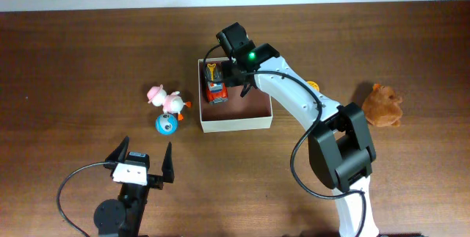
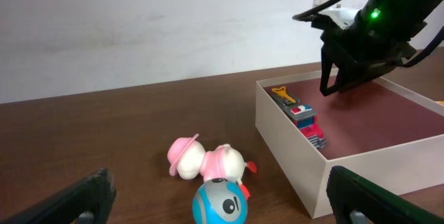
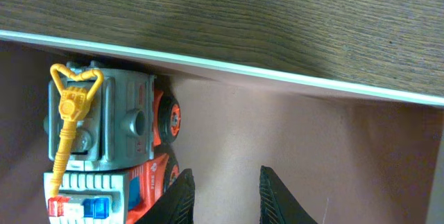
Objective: Pack container
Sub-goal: 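Lower the fire truck into the box and open the right gripper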
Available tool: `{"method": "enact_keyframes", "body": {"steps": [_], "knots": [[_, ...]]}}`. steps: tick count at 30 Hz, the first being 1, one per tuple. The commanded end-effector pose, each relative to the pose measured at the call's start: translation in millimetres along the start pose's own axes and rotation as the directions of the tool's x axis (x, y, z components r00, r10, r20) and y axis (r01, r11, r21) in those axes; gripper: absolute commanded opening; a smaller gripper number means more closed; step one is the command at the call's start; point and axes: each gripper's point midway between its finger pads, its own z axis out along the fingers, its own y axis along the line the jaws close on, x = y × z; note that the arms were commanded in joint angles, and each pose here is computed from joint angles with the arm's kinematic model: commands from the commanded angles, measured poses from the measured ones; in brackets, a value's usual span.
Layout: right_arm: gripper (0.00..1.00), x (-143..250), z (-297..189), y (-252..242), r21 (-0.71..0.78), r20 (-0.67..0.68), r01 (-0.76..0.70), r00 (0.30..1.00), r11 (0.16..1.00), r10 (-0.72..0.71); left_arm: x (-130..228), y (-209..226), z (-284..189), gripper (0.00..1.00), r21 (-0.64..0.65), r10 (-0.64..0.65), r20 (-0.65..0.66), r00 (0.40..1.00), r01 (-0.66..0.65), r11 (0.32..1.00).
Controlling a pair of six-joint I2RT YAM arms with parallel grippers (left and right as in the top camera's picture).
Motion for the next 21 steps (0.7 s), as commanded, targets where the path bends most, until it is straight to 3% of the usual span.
{"method": "enact_keyframes", "body": {"steps": [1, 21], "knots": [[0.26, 8, 12, -1, 0.006, -0.026, 0.007, 1.000, 1.000, -0.007, 2, 1, 0, 0.99, -0.003, 0.016, 0.002, 1.000, -0.016, 1.000], [0.26, 19, 17, 37, -0.194, -0.082, 0.003, 0.996, 0.981, -0.019, 2, 1, 0, 1.00, -0.003, 0.016, 0.002, 1.000, -0.016, 1.000]]}}
